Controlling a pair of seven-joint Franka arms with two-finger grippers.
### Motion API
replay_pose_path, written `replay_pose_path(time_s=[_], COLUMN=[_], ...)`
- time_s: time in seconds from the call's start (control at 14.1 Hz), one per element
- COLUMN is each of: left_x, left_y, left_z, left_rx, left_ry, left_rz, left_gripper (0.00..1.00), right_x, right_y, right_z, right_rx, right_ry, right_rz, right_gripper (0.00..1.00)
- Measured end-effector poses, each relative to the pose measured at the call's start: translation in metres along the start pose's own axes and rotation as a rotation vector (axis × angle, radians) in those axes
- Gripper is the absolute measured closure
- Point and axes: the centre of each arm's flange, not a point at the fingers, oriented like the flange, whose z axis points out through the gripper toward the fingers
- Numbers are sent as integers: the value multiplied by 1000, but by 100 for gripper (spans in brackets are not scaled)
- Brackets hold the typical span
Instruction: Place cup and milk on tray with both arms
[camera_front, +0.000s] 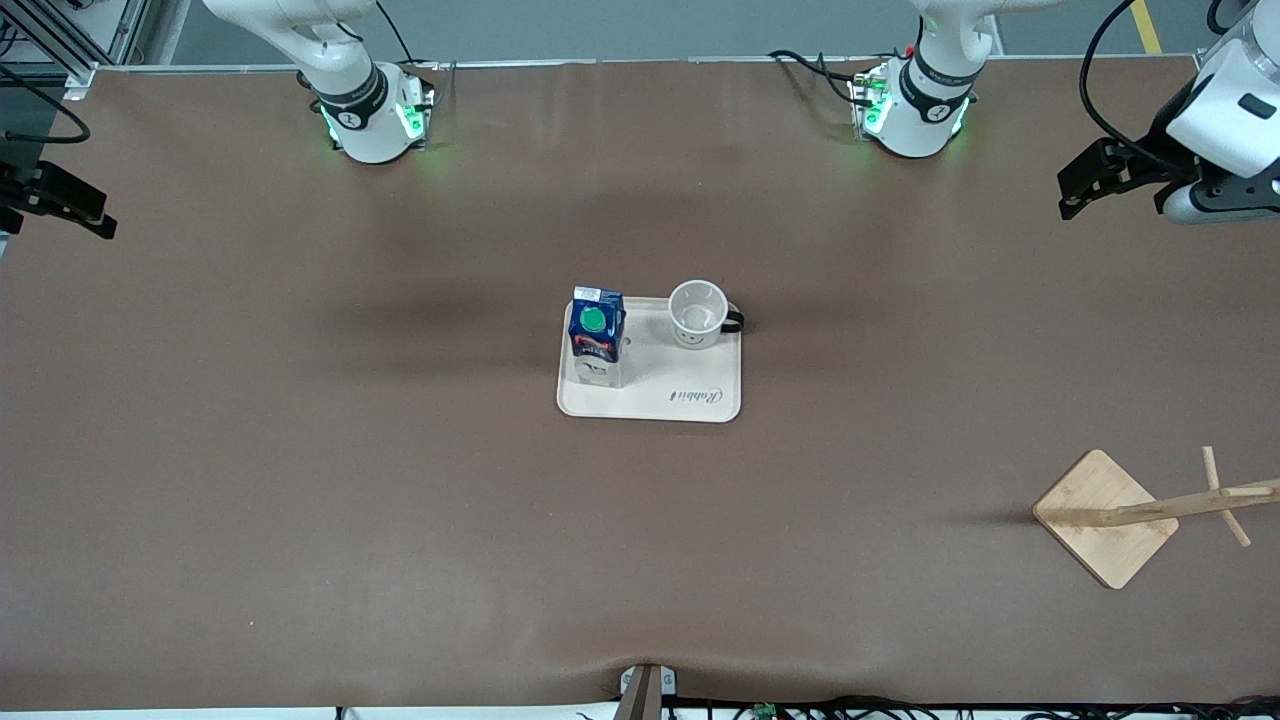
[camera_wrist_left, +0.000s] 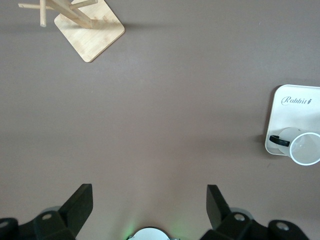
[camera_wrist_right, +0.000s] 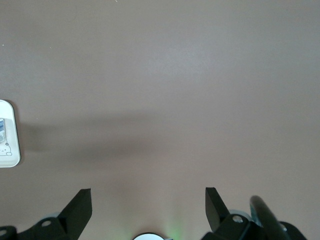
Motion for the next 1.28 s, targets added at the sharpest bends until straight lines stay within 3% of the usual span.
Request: replay_pose_path(time_s=[1.28], left_x=[3], left_y=[1], left_z=[0], left_rx=[-2], left_ry=[0], left_rz=[2], left_gripper=[0], right_x=[0], right_y=[-11], right_z=[-2], right_rx=[-1], right_ry=[4], right_rz=[-21], right_gripper=[0])
